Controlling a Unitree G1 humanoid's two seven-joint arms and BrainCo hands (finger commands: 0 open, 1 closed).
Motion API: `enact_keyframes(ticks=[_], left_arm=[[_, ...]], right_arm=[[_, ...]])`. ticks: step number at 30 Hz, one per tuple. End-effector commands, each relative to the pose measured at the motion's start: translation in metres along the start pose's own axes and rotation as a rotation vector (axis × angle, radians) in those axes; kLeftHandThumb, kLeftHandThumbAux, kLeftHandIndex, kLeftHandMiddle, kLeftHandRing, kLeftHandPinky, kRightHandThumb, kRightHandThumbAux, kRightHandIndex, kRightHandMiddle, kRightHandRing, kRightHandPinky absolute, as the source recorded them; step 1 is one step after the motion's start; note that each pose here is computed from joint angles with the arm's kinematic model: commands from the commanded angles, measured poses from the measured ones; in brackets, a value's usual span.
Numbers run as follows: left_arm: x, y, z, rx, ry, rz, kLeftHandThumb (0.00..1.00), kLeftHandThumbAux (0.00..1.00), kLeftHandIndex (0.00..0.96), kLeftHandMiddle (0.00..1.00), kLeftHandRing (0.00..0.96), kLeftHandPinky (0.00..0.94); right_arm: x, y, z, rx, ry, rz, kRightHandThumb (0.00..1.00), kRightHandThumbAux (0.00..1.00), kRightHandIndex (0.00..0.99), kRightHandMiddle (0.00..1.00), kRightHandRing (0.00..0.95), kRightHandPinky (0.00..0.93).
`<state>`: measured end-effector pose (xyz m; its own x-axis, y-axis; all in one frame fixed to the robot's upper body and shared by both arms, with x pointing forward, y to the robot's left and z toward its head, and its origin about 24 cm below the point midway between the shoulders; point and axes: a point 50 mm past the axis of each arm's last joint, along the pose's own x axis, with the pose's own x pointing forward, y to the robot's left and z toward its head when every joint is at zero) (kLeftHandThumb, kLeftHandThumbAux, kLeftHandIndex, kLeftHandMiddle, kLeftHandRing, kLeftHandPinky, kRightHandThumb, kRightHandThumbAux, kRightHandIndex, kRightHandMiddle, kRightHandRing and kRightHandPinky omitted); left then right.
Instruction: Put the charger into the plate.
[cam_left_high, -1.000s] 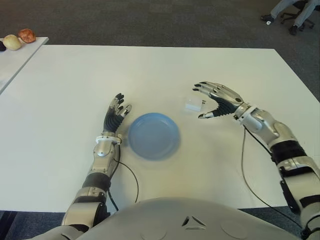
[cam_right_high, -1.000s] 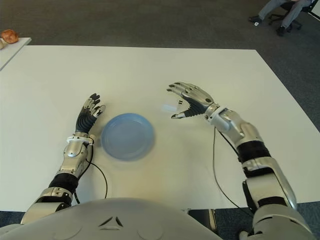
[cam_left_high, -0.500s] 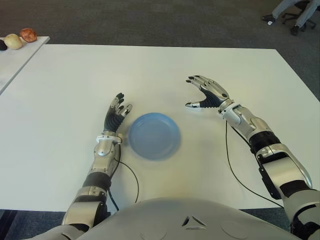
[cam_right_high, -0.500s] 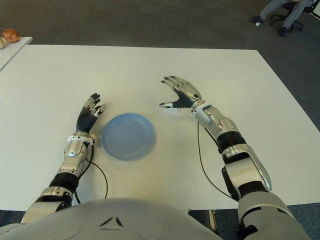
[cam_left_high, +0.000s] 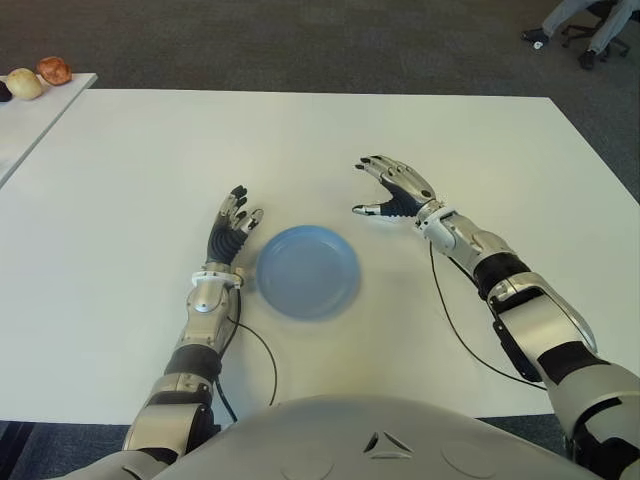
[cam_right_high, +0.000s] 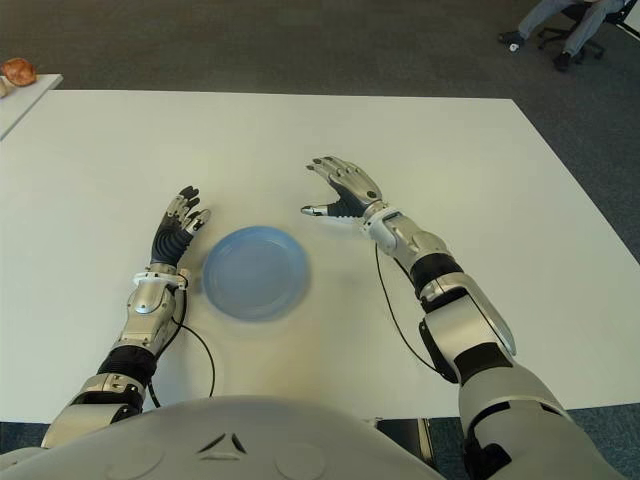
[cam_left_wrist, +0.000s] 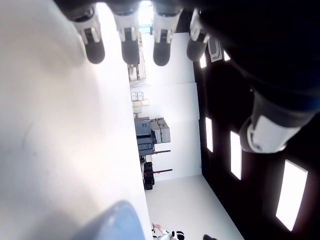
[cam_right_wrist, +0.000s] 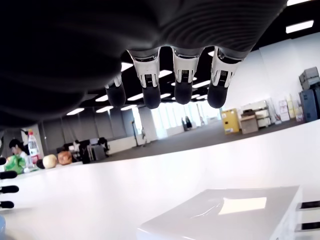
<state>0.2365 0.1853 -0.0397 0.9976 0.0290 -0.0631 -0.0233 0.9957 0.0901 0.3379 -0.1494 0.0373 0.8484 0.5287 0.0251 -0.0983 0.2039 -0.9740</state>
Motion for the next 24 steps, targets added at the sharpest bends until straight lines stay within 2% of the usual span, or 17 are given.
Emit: enact_keyframes(ticks=[1,14,24], left_arm=[[-0.03,-0.002,-0.037,-0.012,0.196,0.014,0.0,0.51,0.048,0.1,0.093,0.106],[-0.032,-0.002,-0.036,-0.022,0.19,0.019,0.0,0.523,0.047,0.109,0.104,0.122],[-0.032,-0.001,-0.037,-0.021,0.193,0.017,0.0,0.523,0.049,0.106,0.1,0.101]], right_arm=[[0.005,0.004,0.001,-0.022,0.022,0.02,0.302,0.218,0.0,0.0,0.0,0.0],[0.007,0.019,-0.001,-0.026,0.099,0.1,0.323,0.167,0.0,0.0,0.0,0.0],[0.001,0.017,-0.01,-0.023,0.115,0.164,0.331,0.144,0.0,0.0,0.0,0.0]])
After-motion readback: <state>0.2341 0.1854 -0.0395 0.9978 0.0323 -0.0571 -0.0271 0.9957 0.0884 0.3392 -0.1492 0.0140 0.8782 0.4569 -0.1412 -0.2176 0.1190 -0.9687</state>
